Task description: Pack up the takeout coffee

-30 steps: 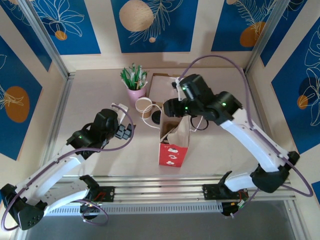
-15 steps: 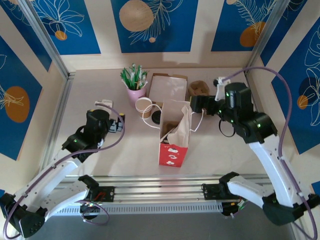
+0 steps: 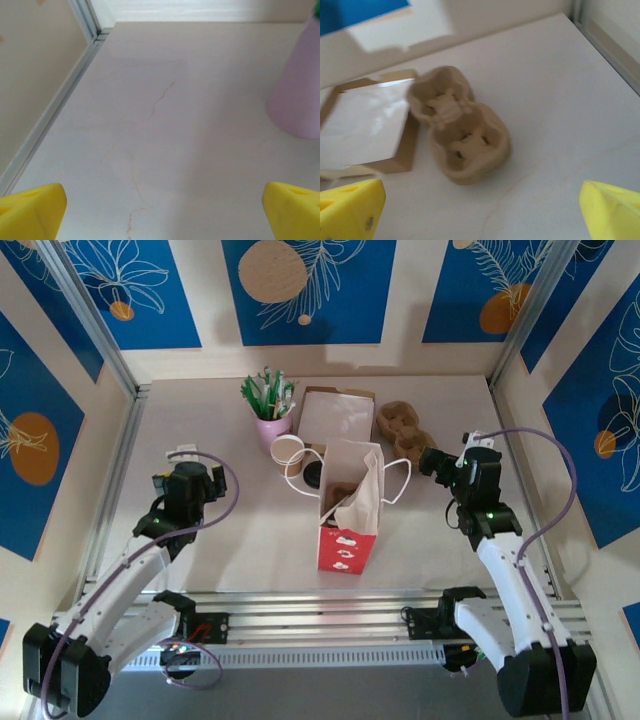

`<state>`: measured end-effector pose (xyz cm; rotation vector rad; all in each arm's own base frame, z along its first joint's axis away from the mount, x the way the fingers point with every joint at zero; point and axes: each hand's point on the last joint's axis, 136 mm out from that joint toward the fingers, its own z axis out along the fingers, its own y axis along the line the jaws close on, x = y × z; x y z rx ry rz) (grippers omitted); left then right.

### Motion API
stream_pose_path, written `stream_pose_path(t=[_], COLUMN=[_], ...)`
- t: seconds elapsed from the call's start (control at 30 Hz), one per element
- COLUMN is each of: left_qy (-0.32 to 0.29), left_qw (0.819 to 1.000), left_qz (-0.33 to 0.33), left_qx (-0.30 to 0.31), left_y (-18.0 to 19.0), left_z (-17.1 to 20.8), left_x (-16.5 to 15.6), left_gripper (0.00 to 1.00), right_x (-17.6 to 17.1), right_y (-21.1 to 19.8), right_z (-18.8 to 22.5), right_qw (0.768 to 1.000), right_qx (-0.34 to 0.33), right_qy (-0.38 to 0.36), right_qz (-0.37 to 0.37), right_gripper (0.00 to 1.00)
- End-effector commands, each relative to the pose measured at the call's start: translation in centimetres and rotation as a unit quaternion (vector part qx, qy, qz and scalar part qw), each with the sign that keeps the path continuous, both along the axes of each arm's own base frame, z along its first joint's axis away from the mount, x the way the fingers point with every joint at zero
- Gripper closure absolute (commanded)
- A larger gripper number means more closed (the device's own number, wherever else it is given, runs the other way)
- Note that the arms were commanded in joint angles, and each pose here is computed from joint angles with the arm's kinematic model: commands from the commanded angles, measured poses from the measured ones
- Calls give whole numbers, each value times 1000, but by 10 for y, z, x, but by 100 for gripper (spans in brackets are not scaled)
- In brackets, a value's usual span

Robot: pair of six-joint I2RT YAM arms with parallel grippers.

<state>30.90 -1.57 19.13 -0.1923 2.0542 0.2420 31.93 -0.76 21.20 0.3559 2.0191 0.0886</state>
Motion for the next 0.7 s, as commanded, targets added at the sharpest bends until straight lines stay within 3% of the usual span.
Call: stream_pose_path(t=[0.0,0.13,0.33,0.43,0.67], left_qy=[-16,-10,-19,-23,-21], left_qw=[999,998,997,997,998], left_qz=[27,58,72,73,54], left_qx=[8,-2,1,-3,6], left_y=[16,31,39,41,46], left_z=[-3,-16,-21,-29,-51], left_x=[8,9,13,16,28], left_gripper=[0,0,0,0,0], right_x=[16,15,10,20,58], right_y=[-26,-39,-28,-31,8], right_z=[2,-15,-2,-15,-54], right_qw=[996,992,982,987,994], right_qx=[0,24,76,57,-67], right_qy=[-53,-59,-152,-121,-82], right_qz=[-65,-113,-84,-84,36], right_gripper=[1,1,1,1,1])
